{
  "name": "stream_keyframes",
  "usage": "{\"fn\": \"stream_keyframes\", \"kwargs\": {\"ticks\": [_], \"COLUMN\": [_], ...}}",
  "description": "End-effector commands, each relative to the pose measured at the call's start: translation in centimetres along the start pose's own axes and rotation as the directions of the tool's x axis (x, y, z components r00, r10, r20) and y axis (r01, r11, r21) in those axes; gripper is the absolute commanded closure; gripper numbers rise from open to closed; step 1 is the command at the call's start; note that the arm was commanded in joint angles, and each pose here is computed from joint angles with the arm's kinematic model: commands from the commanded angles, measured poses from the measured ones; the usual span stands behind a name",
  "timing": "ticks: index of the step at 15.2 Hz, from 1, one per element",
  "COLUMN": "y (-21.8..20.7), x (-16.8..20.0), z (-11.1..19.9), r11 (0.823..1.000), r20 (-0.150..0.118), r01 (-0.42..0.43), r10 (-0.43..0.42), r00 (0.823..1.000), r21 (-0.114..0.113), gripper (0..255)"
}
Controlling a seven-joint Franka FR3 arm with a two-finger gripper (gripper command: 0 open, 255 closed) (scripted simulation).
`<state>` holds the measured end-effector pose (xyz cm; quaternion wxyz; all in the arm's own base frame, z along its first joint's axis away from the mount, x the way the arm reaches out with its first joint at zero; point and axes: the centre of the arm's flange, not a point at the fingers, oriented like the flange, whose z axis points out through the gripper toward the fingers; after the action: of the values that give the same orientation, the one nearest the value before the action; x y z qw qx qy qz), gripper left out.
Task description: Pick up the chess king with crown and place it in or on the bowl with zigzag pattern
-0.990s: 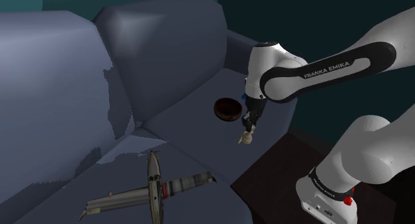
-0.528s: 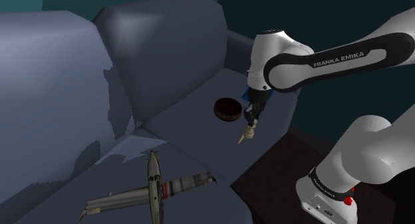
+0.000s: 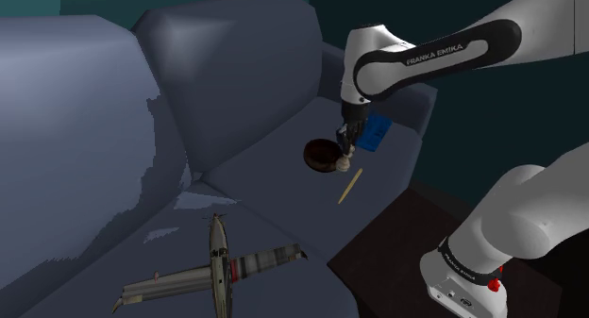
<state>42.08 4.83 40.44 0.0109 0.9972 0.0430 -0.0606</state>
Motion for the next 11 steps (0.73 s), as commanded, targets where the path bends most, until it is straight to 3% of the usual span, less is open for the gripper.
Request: {"fn": "stream_keyframes", "kwargs": {"ticks": [1, 11], "y": [1.5, 9.1], "x": [2.2, 12.7], "z": [-0.5, -3.1], "r11": [1.0, 1.0], "r20": [0.0, 0.0], "r01": [0.0, 0.0], "r10": [0.0, 0.0], "r00": [1.0, 1.0], "r21": [-0.001, -0.001], "gripper": [255, 255]}}
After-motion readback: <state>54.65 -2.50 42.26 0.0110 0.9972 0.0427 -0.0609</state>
